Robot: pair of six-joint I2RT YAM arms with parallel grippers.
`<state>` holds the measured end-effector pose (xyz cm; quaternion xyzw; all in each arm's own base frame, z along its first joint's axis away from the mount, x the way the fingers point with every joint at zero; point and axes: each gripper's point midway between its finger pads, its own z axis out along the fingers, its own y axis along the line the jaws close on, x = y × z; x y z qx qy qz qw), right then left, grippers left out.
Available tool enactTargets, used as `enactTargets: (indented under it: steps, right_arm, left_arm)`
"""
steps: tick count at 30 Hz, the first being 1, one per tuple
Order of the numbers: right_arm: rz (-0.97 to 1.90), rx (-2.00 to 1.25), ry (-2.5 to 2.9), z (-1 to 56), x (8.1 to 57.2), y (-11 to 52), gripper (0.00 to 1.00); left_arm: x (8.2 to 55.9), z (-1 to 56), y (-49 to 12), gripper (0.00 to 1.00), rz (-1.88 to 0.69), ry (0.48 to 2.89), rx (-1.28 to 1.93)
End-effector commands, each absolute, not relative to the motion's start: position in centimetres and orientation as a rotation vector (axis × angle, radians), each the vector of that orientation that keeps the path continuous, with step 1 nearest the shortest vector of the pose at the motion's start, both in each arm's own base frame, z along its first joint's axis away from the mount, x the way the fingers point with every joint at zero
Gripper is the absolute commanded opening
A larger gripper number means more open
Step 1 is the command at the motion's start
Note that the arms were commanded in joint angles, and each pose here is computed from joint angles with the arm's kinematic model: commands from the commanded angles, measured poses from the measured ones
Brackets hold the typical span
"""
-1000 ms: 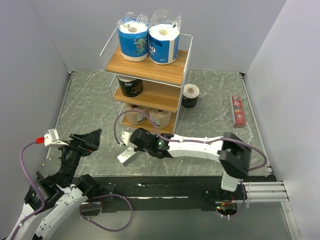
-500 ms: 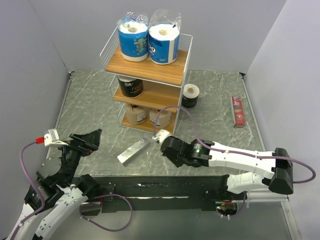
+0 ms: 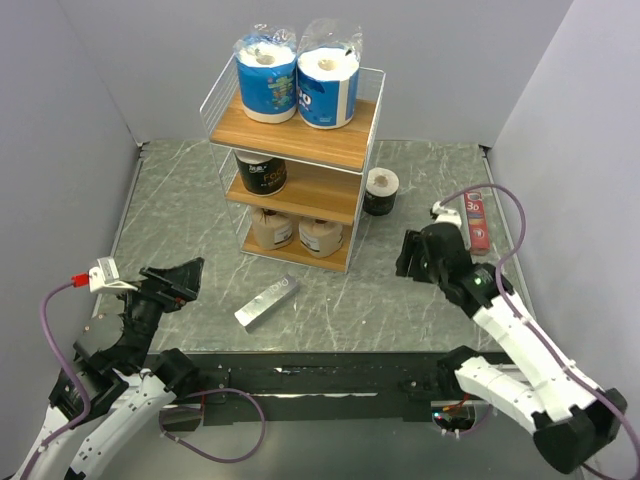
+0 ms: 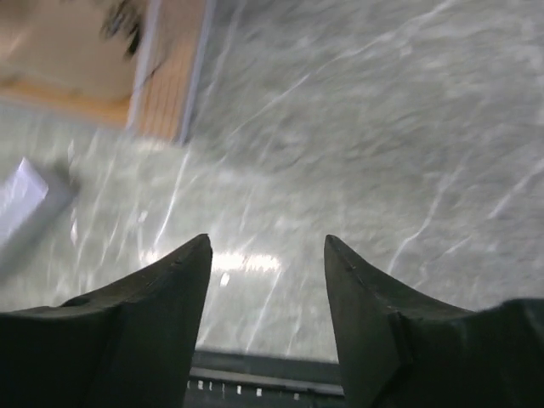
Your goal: Place and organize the paper towels onto the shelf
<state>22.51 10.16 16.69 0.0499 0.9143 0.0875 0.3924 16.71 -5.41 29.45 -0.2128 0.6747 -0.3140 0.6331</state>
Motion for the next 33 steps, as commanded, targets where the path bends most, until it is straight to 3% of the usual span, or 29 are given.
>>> enactTargets:
  steps: [1, 3, 6, 10, 21, 33]
  right_arm:
    - [0.282, 0.255, 2.247, 19.0, 26.7, 9.6, 0.72]
    - [0.300, 0.313, 2.267, 18.6, 28.4, 9.0, 0.84]
    - [0.359, 0.408, 2.240, 19.3, 31.4, 8.6, 0.93]
    - [0.403, 0.545, 2.142, 21.2, 36.7, 7.3, 0.95]
    - [0.545, 0.682, 2.204, 19.8, 48.4, 7.5, 0.85]
    - [0.524, 0.677, 2.279, 14.8, 53.2, 7.7, 0.77]
  left_arm:
    - [16.9, 30.1, -5.8, 0.97, -0.730, 1.536, -0.475]
    - [17.0, 30.0, -5.9, 0.96, -0.728, 1.539, -0.472]
    - [17.0, 30.0, -6.0, 0.97, -0.729, 1.542, -0.468]
    - [17.1, 29.9, -6.3, 0.97, -0.733, 1.548, -0.456]
    - [17.3, 29.8, -6.6, 0.97, -0.726, 1.567, -0.443]
    - [17.4, 29.6, -7.0, 0.96, -0.730, 1.580, -0.424]
